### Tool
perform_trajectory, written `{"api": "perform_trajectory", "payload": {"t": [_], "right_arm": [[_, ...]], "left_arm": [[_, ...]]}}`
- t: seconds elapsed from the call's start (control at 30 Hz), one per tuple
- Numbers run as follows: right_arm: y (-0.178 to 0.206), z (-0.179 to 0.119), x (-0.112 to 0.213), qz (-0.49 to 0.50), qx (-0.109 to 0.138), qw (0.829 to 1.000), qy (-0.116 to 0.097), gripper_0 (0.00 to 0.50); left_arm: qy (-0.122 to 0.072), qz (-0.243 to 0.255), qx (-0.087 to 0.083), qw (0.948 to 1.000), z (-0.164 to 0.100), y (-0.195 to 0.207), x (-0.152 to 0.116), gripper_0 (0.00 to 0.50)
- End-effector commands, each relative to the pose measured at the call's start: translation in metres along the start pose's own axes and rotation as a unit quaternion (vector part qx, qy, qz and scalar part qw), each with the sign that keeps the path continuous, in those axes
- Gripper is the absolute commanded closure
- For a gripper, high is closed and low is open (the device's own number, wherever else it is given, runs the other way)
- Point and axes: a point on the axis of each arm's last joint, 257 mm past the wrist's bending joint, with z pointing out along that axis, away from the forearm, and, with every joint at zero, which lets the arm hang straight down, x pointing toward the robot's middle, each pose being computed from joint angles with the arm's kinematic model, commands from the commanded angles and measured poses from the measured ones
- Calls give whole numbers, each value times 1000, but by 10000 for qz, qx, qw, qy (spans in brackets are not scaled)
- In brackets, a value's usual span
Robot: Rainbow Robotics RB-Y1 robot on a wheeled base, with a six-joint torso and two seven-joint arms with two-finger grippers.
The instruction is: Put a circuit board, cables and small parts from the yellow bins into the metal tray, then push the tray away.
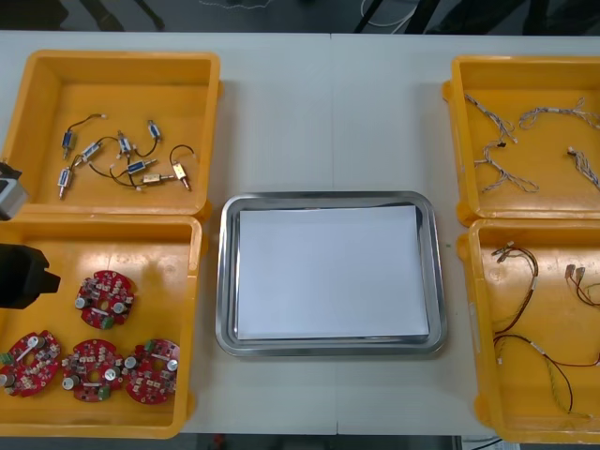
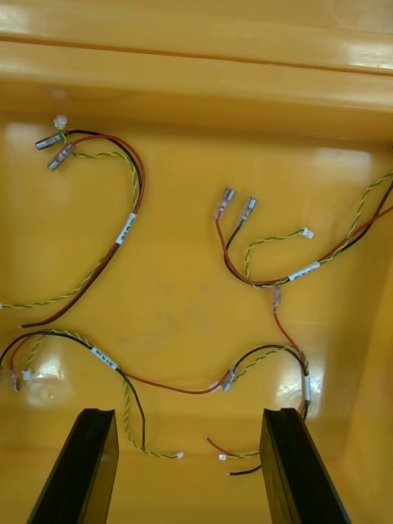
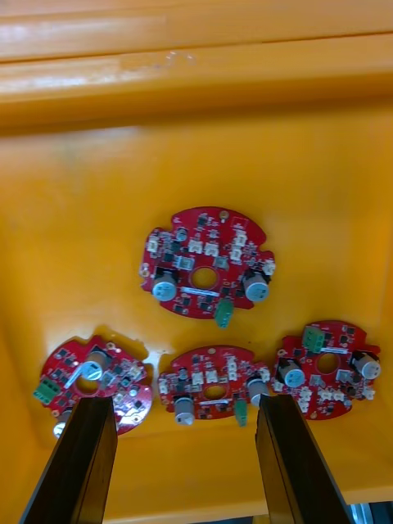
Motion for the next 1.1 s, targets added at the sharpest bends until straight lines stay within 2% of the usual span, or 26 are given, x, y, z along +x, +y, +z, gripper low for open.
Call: {"api": "perform_trajectory", "payload": {"t": [0.03,0.27,0.4,0.53,0.67,0.8,0.87,1.1], "right_arm": [[-22,-5,0,-74,141,9999,-42,0],[-38,5,0,-333,126,9993,-118,0],[-46,11,4,-399,120,9991,-116,0],[-55,20,14,-299,103,9995,-81,0],[-60,25,23,-224,114,9996,-82,0],[-62,36,39,-148,74,9998,81,0],[-63,43,46,-94,33,9998,156,0],[-73,65,55,14,34,9999,153,0]], "left_arm": [[17,-292,164,9994,9,-19,16,0],[-192,-254,401,9987,27,-35,21,0],[-212,-188,428,9987,34,-38,25,0],[-175,-71,368,9991,39,-38,29,0],[-215,87,140,9996,48,-35,30,0],[-262,266,-81,9993,60,-31,31,0],[-239,315,-126,9991,64,-30,33,0],[-251,388,-36,9989,84,-27,34,0]]}}
